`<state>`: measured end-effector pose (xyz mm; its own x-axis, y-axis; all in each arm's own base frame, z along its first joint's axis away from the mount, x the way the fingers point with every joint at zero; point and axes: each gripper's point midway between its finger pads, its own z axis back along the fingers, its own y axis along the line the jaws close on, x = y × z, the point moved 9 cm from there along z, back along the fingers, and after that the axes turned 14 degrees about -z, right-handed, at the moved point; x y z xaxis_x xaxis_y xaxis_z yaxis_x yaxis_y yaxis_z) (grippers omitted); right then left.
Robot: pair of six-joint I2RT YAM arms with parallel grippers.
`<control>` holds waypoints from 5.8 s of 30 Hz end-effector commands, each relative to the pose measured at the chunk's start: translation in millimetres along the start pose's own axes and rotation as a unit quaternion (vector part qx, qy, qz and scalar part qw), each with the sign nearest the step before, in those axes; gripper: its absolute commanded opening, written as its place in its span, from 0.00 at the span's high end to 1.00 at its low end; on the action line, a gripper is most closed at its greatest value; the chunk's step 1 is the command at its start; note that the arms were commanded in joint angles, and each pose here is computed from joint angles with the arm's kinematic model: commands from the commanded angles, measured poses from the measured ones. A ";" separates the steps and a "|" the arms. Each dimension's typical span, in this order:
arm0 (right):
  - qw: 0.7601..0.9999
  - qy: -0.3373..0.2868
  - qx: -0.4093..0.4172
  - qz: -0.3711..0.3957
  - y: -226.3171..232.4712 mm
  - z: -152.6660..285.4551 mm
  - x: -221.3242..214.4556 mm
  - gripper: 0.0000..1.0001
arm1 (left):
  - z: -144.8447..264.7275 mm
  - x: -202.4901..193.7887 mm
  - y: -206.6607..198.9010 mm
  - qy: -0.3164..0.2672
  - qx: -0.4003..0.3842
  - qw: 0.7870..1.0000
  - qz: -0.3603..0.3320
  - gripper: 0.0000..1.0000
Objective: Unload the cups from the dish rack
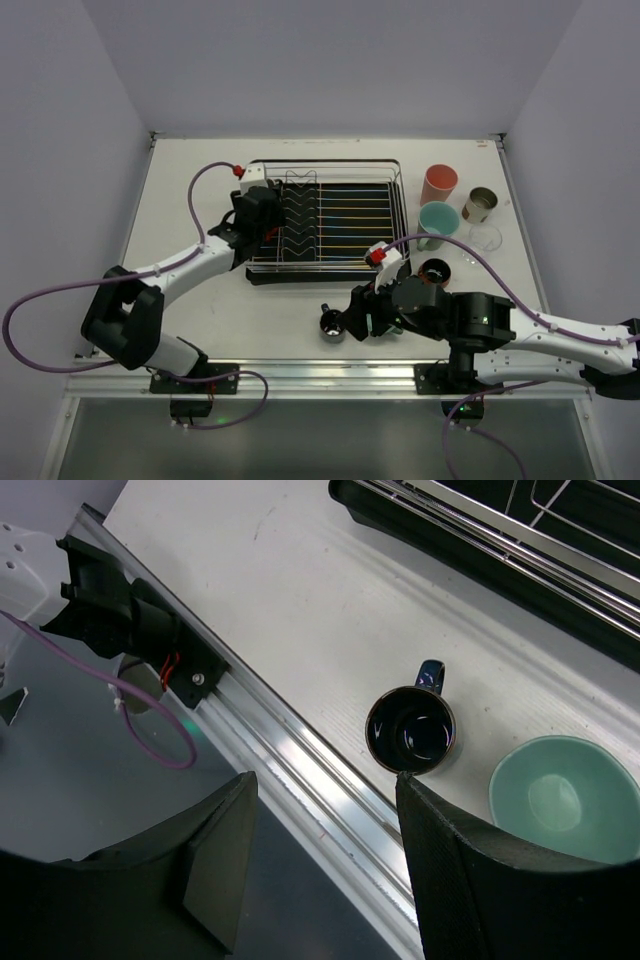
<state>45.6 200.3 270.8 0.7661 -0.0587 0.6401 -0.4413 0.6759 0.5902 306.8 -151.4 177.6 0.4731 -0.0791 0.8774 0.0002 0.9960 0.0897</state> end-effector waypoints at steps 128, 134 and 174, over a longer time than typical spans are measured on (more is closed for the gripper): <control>0.973 -0.209 -0.006 -0.095 -22.9 -24.0 103.5 1.00 | 230.3 77.1 44.1 -0.219 -0.337 0.912 0.081 0.00; 0.929 -0.243 -0.230 -0.161 -118.4 29.2 82.1 1.00 | 232.5 46.8 70.4 -0.183 -0.274 0.944 -0.025 0.00; 0.778 -0.175 -0.450 -0.403 -302.2 20.4 52.5 0.95 | 211.9 -4.2 74.8 -0.196 -0.258 0.945 -0.042 0.00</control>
<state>196.9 -19.2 125.7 0.3826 -0.8204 0.4249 0.7661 0.5387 0.3504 116.9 -85.0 280.7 0.1062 -0.0481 0.9932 0.4909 0.8712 -0.0103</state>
